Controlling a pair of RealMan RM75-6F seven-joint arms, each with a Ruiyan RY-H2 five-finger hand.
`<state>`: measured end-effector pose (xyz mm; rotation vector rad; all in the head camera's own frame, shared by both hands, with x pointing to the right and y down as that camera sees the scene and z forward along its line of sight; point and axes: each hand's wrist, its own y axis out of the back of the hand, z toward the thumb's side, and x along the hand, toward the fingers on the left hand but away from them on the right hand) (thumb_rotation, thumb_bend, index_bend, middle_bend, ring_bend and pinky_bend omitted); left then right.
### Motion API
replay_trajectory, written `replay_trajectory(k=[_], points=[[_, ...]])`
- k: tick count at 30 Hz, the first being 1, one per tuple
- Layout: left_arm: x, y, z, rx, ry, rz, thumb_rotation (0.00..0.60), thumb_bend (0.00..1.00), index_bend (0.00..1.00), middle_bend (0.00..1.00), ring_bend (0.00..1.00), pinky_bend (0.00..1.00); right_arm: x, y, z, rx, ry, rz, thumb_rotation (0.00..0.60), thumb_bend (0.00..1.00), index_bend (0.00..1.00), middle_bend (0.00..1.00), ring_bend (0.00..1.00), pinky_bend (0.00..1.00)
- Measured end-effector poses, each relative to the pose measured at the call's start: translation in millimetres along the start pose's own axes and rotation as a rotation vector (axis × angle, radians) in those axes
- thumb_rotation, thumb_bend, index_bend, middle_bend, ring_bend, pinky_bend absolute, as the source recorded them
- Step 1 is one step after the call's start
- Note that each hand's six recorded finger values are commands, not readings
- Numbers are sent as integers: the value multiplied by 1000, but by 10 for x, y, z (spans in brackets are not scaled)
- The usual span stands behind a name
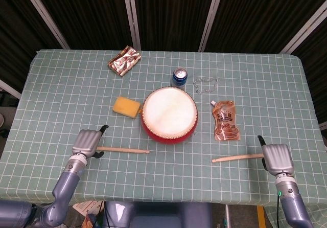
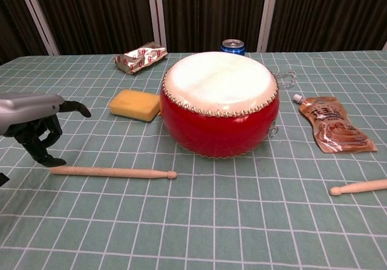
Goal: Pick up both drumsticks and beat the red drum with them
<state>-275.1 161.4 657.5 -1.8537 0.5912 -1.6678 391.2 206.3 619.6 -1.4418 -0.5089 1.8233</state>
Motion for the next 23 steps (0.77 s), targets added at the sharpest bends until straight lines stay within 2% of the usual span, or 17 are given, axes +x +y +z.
replay_trajectory(k=[2,6,7,8,10,12,16,21,23], points=[[-51,49,-55,-16,-6,25,600,193,32,271,409,474,13,51,-15,-30,0,-24,600,391,51,443,503,443],[-212,190,-232,-63,-25,112,600,157,14,113,201,367,71,200,-72,-135,10,-99,600,317,8,249,277,271],[-257,222,-282,-75,-29,137,600,147,8,84,167,338,91,235,-91,-162,13,-119,600,295,1,177,189,225],[-307,253,-337,-87,-32,164,600,133,2,42,120,290,113,272,-111,-189,16,-140,600,268,0,102,104,179],[-447,316,-494,-114,-37,230,600,106,0,5,48,184,178,356,-169,-250,29,-196,600,222,0,19,20,105],[-622,359,-703,-141,-33,298,600,76,0,0,3,69,266,419,-247,-294,43,-256,600,192,0,0,0,52],[-994,352,-1198,-138,11,391,600,20,0,0,0,2,463,385,-442,-293,41,-321,600,174,0,0,0,2],[-1340,254,-1705,-30,85,419,600,0,0,0,0,0,568,332,-519,-283,44,-369,600,172,0,0,0,0],[-1415,227,-1805,-26,100,420,600,0,0,0,0,0,569,319,-523,-291,48,-386,600,171,0,0,0,0]])
